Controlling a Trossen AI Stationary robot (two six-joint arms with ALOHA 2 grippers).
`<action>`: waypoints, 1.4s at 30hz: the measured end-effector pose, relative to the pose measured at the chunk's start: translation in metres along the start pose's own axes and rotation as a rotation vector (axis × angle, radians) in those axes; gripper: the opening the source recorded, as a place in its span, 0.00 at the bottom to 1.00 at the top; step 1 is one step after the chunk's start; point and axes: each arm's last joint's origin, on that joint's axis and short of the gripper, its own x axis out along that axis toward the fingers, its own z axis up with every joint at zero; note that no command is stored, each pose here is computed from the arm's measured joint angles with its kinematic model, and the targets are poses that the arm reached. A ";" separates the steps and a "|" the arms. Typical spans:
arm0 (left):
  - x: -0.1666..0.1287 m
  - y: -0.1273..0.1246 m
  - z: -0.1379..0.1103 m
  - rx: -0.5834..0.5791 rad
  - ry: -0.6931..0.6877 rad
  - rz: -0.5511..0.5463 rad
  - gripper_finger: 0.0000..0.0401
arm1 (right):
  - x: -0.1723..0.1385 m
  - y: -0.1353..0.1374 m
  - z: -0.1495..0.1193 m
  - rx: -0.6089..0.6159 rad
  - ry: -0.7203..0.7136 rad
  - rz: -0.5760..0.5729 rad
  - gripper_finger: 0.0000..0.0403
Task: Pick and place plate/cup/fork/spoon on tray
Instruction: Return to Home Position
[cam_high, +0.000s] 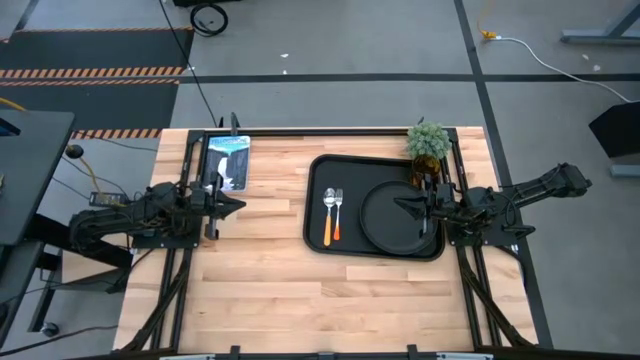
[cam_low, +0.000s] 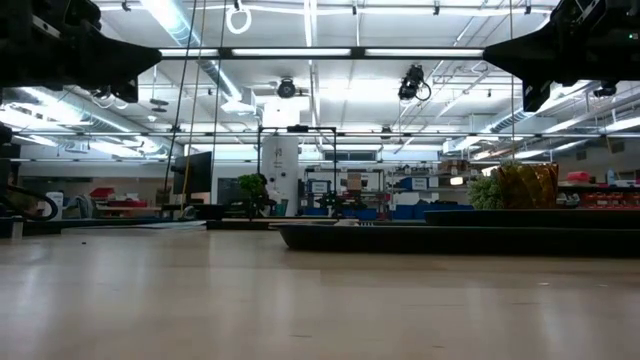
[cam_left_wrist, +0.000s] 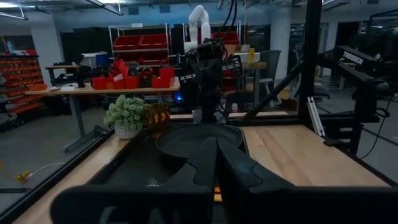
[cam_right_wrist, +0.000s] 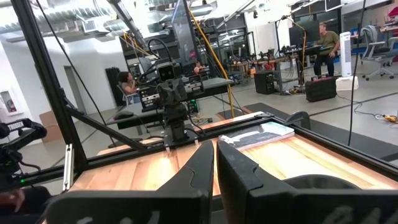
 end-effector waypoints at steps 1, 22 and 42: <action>0.000 0.000 0.000 0.000 0.000 0.000 0.05 | 0.000 0.000 0.000 0.000 0.000 0.000 0.07; 0.000 0.000 0.000 0.000 0.000 0.000 0.06 | 0.000 0.000 0.000 0.000 0.000 0.000 0.07; 0.000 0.000 0.000 0.000 0.000 0.000 0.06 | 0.000 0.000 0.000 0.000 0.000 0.000 0.07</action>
